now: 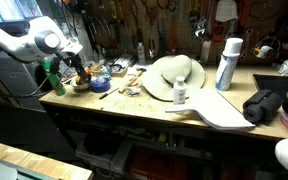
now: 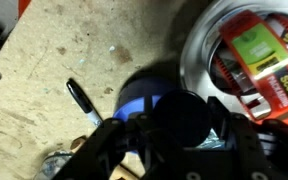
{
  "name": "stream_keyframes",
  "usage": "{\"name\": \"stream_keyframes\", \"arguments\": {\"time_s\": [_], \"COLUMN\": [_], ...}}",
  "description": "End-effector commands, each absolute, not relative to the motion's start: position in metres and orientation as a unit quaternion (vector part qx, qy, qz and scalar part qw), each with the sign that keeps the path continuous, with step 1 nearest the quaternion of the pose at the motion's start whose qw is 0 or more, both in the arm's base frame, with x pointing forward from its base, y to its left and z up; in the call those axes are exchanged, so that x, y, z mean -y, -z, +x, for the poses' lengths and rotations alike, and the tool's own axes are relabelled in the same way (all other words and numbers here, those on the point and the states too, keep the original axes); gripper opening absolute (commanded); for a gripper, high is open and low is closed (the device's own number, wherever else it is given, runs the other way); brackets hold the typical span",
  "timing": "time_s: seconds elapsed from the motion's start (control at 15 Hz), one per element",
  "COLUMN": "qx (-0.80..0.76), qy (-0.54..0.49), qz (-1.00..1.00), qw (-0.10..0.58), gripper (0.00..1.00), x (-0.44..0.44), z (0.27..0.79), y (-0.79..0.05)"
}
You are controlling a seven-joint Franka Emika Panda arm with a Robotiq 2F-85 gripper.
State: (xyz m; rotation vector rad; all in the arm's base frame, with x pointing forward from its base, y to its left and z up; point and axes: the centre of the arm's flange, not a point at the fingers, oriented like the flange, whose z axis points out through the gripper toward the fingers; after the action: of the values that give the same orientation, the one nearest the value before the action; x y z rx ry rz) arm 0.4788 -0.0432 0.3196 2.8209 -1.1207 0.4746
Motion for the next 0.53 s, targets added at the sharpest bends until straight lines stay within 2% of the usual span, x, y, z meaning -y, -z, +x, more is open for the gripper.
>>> {"name": "stream_keyframes", "arguments": {"time_s": [0.0,0.2,0.47], "qx": [0.353,0.362,0.359], "qy": [-0.108,-0.084,-0.047], "qz": [0.929,0.927,0.931], "qw": [-0.023,-0.047,-0.04], "gripper": [0.31,0.31,0.31], "x": [0.085,0.104,0.146], "z": [0.473,0.478,0.475], "y": [-0.38,-0.415,-0.486]}}
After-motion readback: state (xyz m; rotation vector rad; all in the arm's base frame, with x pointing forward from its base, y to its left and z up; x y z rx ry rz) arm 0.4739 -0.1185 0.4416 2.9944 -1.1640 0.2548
